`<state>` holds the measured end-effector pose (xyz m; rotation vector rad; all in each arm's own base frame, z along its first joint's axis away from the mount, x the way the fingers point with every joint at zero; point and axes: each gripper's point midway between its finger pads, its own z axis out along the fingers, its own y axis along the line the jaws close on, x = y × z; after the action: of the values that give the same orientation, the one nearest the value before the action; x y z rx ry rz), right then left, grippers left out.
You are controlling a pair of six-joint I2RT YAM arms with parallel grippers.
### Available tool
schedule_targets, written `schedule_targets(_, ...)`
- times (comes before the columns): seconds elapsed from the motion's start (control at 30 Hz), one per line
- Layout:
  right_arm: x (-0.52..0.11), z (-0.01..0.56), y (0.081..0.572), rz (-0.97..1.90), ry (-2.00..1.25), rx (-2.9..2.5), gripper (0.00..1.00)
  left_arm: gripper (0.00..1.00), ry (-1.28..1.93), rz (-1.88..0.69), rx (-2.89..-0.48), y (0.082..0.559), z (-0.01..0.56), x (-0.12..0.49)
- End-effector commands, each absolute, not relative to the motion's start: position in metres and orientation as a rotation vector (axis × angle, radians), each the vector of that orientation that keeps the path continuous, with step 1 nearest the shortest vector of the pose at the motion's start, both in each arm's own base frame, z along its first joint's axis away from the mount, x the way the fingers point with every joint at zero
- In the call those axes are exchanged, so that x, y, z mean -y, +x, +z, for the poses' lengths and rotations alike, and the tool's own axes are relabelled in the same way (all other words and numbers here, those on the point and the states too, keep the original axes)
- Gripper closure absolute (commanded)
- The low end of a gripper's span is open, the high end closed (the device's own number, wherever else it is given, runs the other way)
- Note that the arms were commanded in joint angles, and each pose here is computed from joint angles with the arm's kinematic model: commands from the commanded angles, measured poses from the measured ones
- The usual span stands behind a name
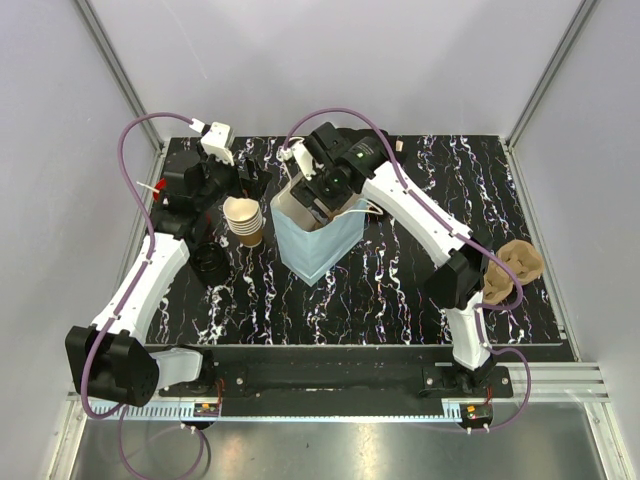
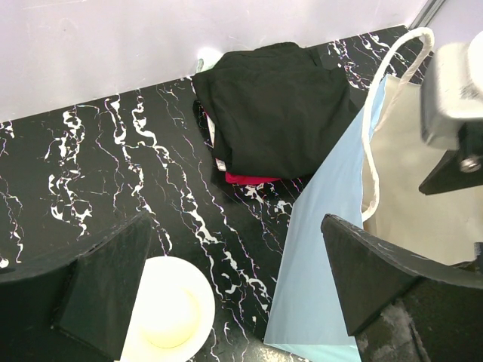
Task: Pack the takeout coffee
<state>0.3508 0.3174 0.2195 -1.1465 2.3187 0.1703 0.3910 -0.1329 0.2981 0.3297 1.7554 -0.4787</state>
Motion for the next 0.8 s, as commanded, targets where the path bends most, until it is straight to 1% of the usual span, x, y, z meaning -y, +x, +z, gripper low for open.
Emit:
schedule_targets(0.0, -0.31, 0.265, 0.355, 0.161, -1.119, -2.205, 0.13, 0.01, 0.353, -0.477, -1.669, 0.386, 0.322, 0.135)
schedule_targets(0.43, -0.301, 0.303, 0.358, 0.123, -1.108, -2.105, 0.08, 0.01, 0.37, -0.473, -1.662, 0.381, 0.328, 0.135)
schedule_targets(0.6, -0.295, 0.317, 0.355, 0.11, -1.115, -2.067, 0.04, 0.01, 0.385, -0.469, -1.661, 0.379, 0.33, 0.136)
schedule_targets(0.77, -0.284, 0.345, 0.35, 0.092, -1.106, -1.995, 0.03, 0.01, 0.395, -0.465, -1.655, 0.376, 0.335, 0.135)
